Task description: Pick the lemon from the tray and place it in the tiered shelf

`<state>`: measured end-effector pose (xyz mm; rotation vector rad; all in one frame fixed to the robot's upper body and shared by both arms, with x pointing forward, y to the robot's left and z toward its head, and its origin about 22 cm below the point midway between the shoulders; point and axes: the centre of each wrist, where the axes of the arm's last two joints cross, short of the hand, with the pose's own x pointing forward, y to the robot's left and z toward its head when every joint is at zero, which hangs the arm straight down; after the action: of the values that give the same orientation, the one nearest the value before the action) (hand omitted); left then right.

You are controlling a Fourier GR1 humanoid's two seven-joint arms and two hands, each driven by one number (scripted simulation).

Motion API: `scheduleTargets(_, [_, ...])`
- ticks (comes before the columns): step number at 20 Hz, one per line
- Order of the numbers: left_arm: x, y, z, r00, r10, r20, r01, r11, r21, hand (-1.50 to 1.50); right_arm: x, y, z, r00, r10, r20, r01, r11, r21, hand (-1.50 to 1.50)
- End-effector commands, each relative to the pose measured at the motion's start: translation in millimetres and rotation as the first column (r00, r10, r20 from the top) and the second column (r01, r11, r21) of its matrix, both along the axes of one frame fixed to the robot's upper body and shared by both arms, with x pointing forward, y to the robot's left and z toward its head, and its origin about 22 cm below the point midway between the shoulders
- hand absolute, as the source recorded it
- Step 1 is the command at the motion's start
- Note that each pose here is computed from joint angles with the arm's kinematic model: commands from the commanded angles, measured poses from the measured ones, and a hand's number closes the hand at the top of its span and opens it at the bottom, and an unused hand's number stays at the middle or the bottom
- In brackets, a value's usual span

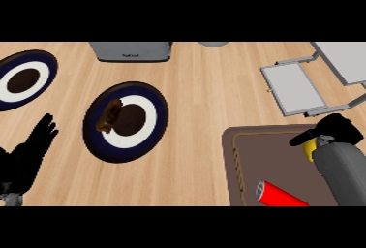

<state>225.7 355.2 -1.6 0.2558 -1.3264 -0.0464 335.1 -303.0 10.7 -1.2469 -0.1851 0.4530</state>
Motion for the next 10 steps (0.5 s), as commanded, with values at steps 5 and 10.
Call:
scheduleTargets(5, [3.3, -1, 4, 1.0, -0.003, 0.015, 0.003, 1.0, -0.001, 0.0, -22, -13, -15, 0.984, -0.168, -0.053, 0.169, 0.986, 0.001, 1.5])
scheduleTargets(10, [24.9, -5, 11, 1.0, -0.002, 0.006, 0.002, 1.0, -0.01, 0.0, -26, -9, -29, 0.991, -0.082, -0.106, 0.078, 0.996, -0.037, 1.5])
